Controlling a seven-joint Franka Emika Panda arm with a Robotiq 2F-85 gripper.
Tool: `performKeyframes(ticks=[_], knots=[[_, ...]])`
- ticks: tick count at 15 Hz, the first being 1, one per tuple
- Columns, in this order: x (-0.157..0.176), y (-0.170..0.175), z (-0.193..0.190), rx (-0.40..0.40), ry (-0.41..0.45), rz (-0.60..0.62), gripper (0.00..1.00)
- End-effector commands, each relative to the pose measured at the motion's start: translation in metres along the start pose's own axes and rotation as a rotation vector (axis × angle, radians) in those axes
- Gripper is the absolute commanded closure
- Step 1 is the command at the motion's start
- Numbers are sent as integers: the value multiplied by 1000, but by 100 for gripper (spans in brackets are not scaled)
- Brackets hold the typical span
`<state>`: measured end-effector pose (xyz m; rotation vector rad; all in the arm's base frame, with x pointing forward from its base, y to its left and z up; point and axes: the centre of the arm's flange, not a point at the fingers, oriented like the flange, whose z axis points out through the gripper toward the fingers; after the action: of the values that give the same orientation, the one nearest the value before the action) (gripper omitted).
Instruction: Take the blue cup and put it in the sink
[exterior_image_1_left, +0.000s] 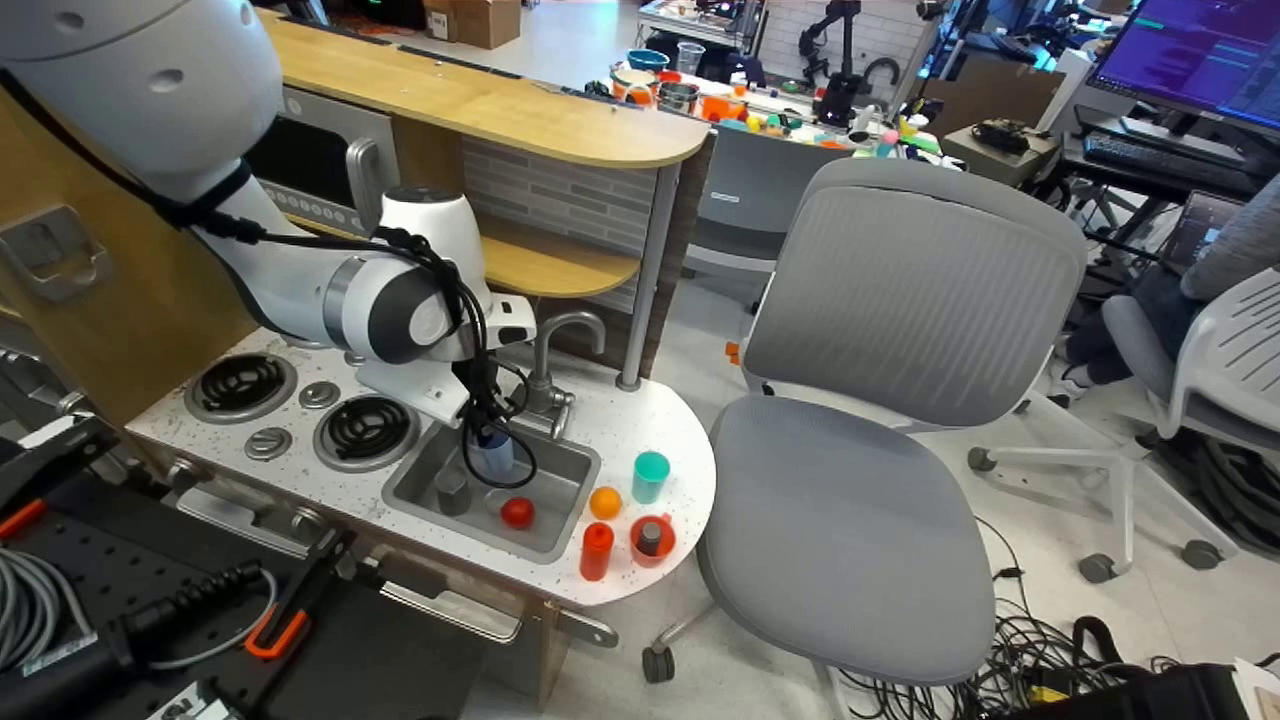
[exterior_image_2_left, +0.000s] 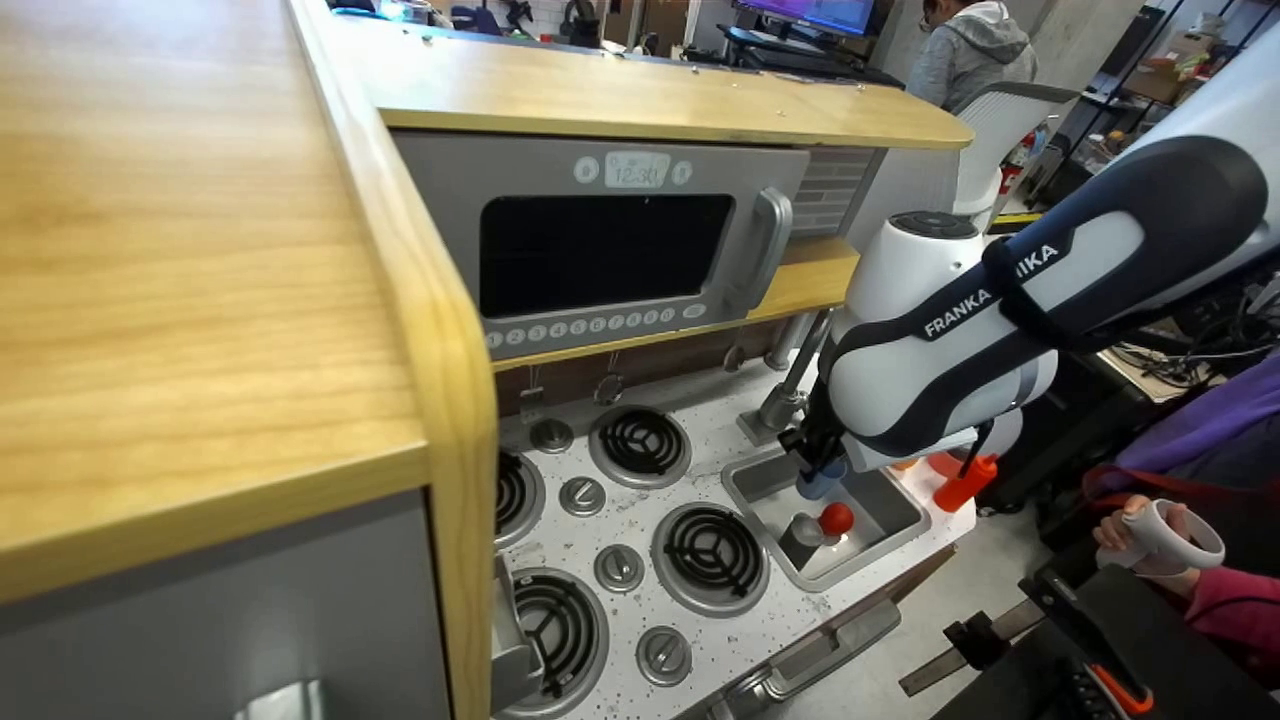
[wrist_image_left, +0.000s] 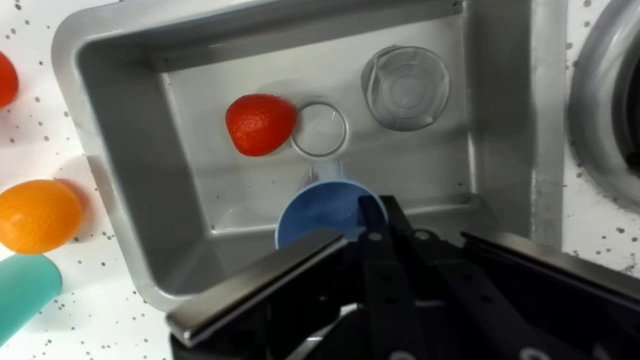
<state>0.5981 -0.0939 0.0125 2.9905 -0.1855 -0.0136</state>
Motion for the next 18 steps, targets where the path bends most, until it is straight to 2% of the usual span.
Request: performKeyframes(ticks=[1, 9, 18], knots=[[18, -1, 17, 35, -22, 12, 99], [21, -7, 48, 79, -87, 48, 99], [21, -15, 60, 57, -84, 33, 99]])
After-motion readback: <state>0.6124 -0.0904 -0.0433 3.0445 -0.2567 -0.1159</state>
